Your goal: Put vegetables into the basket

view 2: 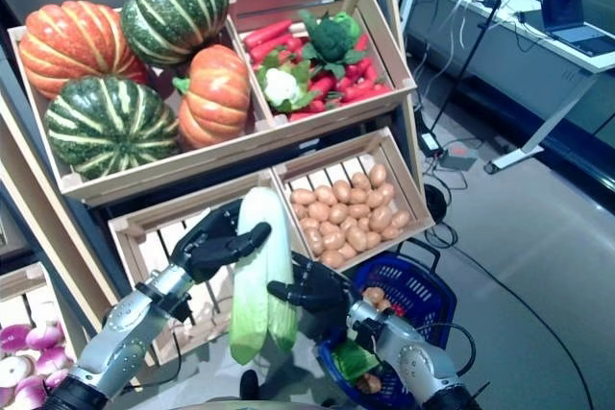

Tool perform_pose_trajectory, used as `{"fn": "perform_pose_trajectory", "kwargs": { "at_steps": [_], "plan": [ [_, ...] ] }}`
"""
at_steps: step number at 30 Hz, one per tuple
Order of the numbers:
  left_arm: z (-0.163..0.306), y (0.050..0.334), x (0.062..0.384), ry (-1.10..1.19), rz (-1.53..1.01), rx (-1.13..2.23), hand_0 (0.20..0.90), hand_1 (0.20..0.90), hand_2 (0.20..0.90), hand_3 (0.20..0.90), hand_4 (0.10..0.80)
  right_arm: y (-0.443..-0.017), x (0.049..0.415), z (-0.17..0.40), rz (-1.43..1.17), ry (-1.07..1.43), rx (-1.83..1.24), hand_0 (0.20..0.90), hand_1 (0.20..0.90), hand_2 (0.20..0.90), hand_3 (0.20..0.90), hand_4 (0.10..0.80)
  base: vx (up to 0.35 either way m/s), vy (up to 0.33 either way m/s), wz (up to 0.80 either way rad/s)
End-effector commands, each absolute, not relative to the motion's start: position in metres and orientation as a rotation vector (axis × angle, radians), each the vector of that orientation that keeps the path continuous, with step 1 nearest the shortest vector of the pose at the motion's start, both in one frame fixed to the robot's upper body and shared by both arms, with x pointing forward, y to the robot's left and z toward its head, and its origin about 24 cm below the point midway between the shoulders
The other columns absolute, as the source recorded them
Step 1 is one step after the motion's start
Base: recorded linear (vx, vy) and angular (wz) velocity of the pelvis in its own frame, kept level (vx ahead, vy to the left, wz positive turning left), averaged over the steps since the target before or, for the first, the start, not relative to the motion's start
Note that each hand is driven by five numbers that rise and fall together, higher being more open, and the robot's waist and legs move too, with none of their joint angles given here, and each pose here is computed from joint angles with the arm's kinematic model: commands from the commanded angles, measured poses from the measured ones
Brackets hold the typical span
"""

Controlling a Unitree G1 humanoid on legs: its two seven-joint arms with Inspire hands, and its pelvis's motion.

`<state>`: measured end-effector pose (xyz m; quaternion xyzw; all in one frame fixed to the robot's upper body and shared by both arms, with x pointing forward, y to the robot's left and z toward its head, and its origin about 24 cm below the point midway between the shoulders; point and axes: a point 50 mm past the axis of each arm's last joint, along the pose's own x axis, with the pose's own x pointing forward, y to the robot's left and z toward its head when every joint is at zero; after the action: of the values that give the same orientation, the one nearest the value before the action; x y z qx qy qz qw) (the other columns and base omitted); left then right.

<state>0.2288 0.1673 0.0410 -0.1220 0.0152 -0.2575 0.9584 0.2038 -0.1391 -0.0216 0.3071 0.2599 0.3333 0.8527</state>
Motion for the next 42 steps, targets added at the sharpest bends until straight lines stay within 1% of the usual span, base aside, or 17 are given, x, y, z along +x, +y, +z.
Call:
{"fn": "perform_pose_trajectory", "kwargs": {
  "at_steps": [1, 10, 11, 12, 13, 23, 31, 32, 33, 42],
  "plan": [
    [0.115, 0.13, 0.243, -0.366, -0.746, -0.431, 0.3, 0.3, 0.3, 0.3, 0.4, -0.123, 0.208, -0.028, 0.777, 0.604, 0.615, 0.9, 0.9, 0.9, 0.9, 0.8, 0.0, 0.0, 0.0],
    [0.118, 0.125, 0.243, -0.358, -0.78, -0.448, 0.3, 0.3, 0.3, 0.3, 0.4, -0.125, 0.202, -0.031, 0.903, 0.668, 0.544, 0.9, 0.9, 0.9, 0.9, 0.8, 0.0, 0.0, 0.0],
    [0.118, 0.125, 0.243, -0.357, -0.783, -0.446, 0.3, 0.3, 0.3, 0.3, 0.4, -0.126, 0.202, -0.032, 0.905, 0.671, 0.541, 0.771, 0.771, 0.771, 0.771, 0.714, 0.0, 0.0, 0.0],
    [0.117, 0.124, 0.243, -0.356, -0.785, -0.446, 0.3, 0.3, 0.3, 0.3, 0.4, -0.126, 0.202, -0.032, 0.907, 0.674, 0.539, 0.387, 0.387, 0.387, 0.387, 0.458, 0.0, 0.0, 0.0],
    [0.117, 0.125, 0.243, -0.355, -0.787, -0.445, 0.3, 0.3, 0.3, 0.3, 0.4, -0.127, 0.201, -0.032, 0.911, 0.679, 0.535, 0.3, 0.3, 0.3, 0.3, 0.4, 0.0, 0.0, 0.0],
    [0.114, 0.124, 0.241, -0.331, -0.824, -0.429, 0.3, 0.3, 0.3, 0.3, 0.4, -0.133, 0.195, -0.035, 0.951, 0.717, 0.495, 0.3, 0.3, 0.3, 0.3, 0.4, 0.0, -0.002, 0.04],
    [0.114, 0.125, 0.242, -0.328, -0.819, -0.395, 0.3, 0.3, 0.3, 0.3, 0.4, -0.138, 0.199, -0.032, 0.909, 0.696, 0.504, 0.3, 0.3, 0.3, 0.3, 0.4, 0.0, 0.0, 0.0],
    [0.115, 0.128, 0.242, -0.334, -0.805, -0.384, 0.705, 0.705, 0.705, 0.705, 0.67, -0.14, 0.201, -0.031, 0.889, 0.682, 0.516, 0.3, 0.3, 0.3, 0.3, 0.4, 0.0, 0.0, 0.0],
    [0.115, 0.129, 0.242, -0.336, -0.801, -0.382, 0.9, 0.9, 0.9, 0.9, 0.8, -0.141, 0.201, -0.03, 0.88, 0.675, 0.519, 0.3, 0.3, 0.3, 0.3, 0.4, 0.0, 0.0, 0.0],
    [0.122, 0.148, 0.244, -0.359, -0.714, -0.359, 0.9, 0.9, 0.9, 0.9, 0.8, -0.168, 0.219, -0.011, 0.66, 0.495, 0.579, 0.3, 0.3, 0.3, 0.3, 0.4, -0.001, -0.001, 0.0]
  ]
}}
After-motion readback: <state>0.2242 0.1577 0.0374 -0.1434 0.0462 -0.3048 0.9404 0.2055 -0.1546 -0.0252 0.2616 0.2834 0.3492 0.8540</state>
